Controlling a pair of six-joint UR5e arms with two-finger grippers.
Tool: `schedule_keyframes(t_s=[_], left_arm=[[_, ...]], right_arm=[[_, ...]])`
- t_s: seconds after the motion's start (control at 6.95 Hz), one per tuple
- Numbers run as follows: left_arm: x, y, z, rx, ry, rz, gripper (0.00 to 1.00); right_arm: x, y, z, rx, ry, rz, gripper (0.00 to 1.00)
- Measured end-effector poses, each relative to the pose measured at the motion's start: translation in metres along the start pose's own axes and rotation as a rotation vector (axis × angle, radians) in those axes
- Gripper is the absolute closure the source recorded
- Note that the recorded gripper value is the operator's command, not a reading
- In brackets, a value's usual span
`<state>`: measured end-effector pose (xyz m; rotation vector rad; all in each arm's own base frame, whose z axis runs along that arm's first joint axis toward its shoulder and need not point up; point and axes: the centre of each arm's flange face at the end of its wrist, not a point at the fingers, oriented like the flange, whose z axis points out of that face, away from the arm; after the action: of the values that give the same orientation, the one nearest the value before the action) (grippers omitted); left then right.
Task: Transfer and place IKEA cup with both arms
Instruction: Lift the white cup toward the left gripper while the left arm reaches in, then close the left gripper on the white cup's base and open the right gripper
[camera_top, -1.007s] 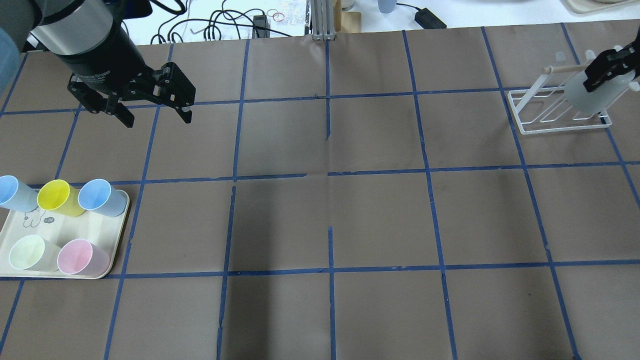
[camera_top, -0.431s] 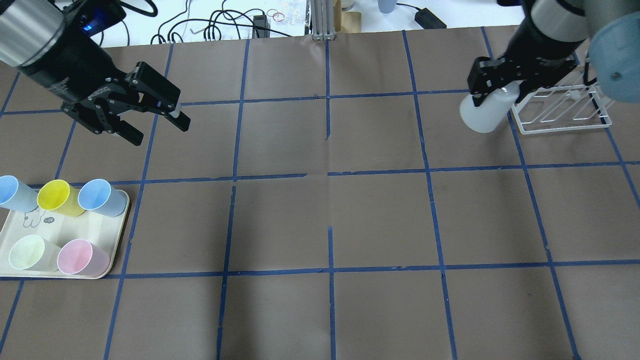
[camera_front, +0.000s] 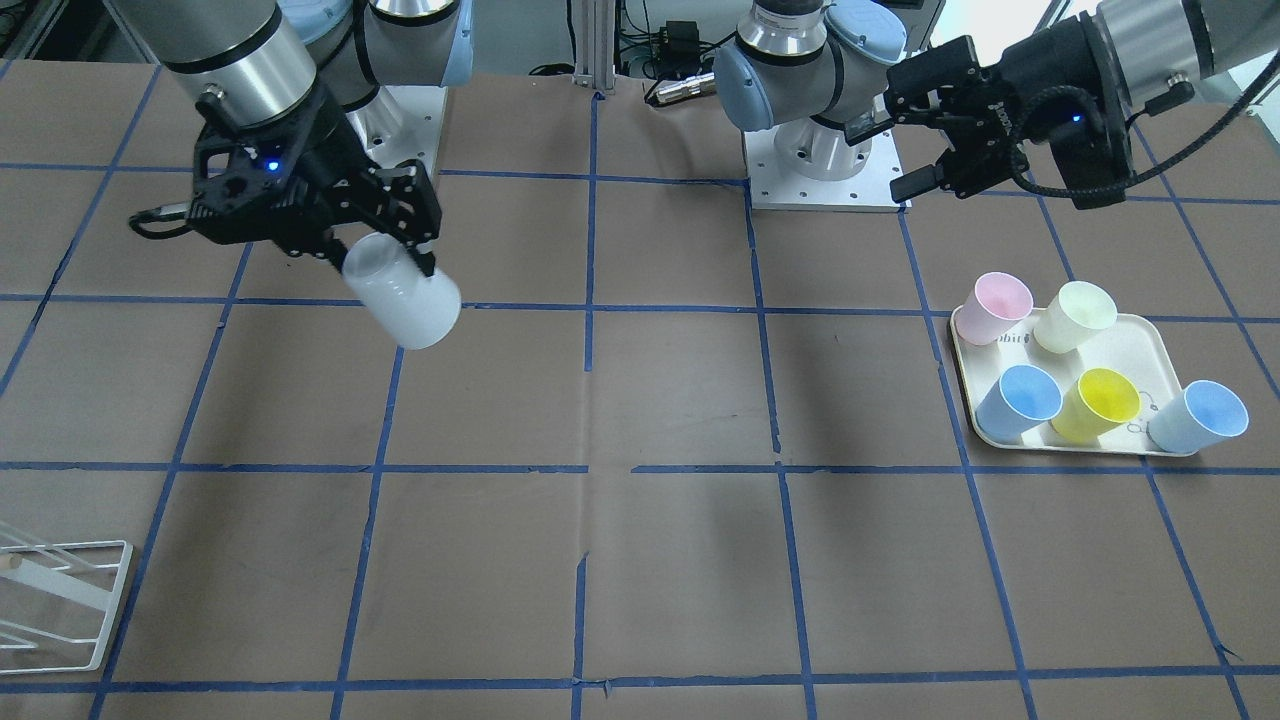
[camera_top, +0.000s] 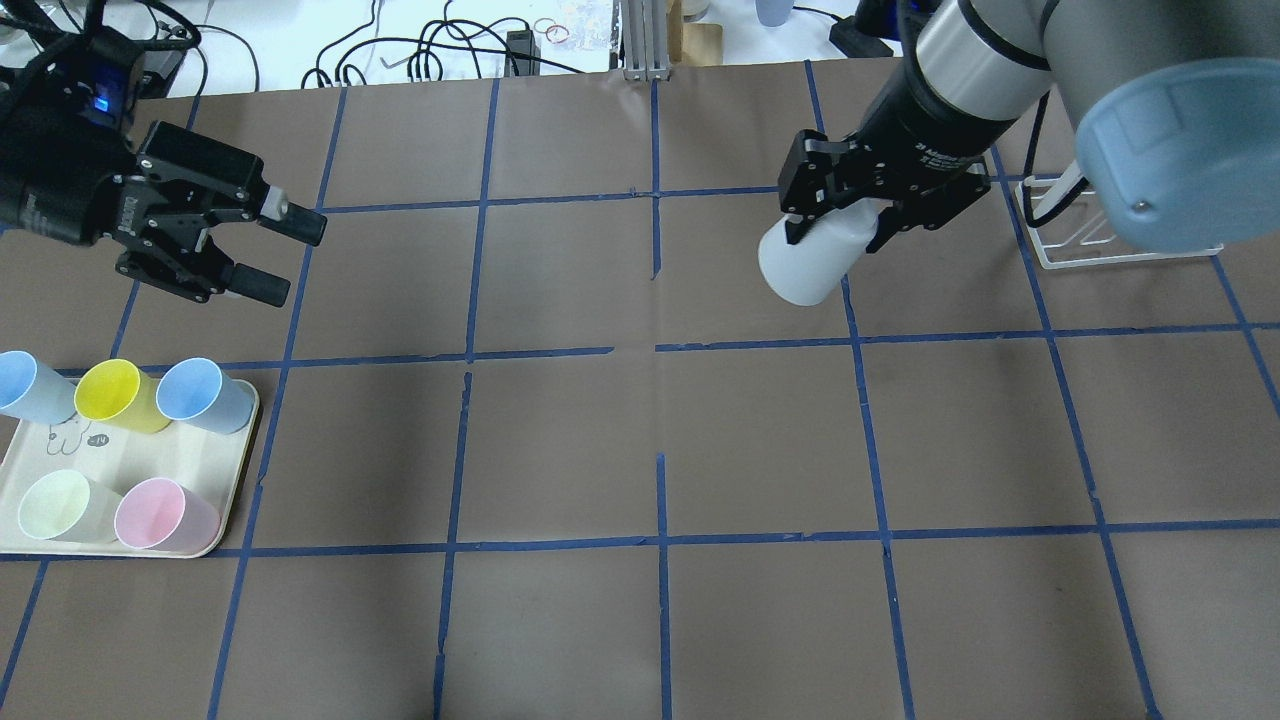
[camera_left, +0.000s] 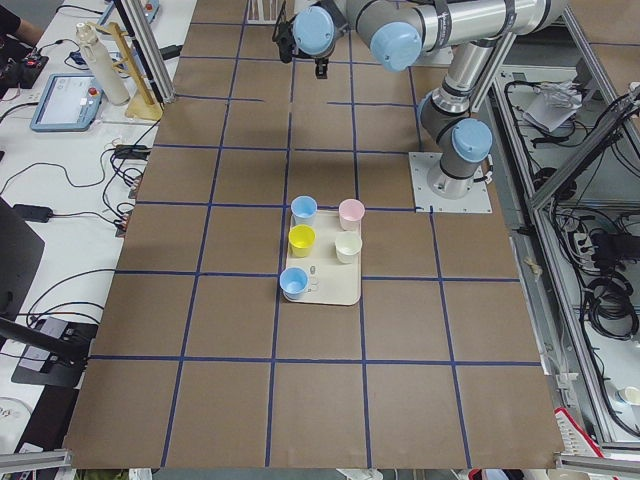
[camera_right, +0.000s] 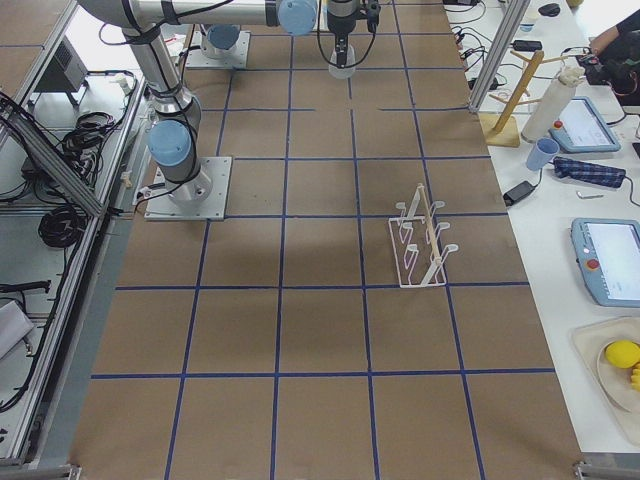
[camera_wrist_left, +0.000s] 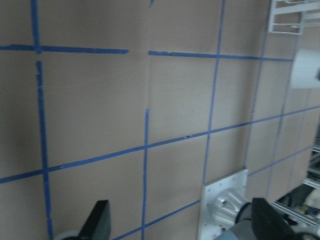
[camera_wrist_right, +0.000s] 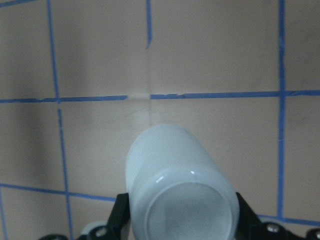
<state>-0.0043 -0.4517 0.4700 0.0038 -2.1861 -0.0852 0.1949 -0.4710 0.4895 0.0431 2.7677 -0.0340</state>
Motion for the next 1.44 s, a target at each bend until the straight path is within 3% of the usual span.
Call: schedule_keyframes(t_s=[0.43,0.72,1.01,1.15,1.44], left_arm=[[-0.049,-0.009,0.064,0.124,0.335,-0.048,0.00],[-0.035,-0.013,0.107,0.129,0.433,-0.069,0.00],[-0.025,-0.015,0.130,0.105,0.466,-0.082,0.00],[-0.024,-0.015,0.134,0.099,0.471,-0.085,0.00],[-0.023,-0.013,0.138,0.094,0.475,-0.086,0.00]], right_arm=[[-0.035,0.017,-0.004,-0.125,-0.428,0.136,1.00],[-0.029,0.014,0.016,-0.209,-0.692,0.227,1.00],[-0.014,0.019,0.049,-0.260,-0.964,0.303,1.00],[-0.010,0.021,0.057,-0.268,-1.028,0.322,1.00],[-0.008,0.022,0.066,-0.282,-1.059,0.343,1.00]])
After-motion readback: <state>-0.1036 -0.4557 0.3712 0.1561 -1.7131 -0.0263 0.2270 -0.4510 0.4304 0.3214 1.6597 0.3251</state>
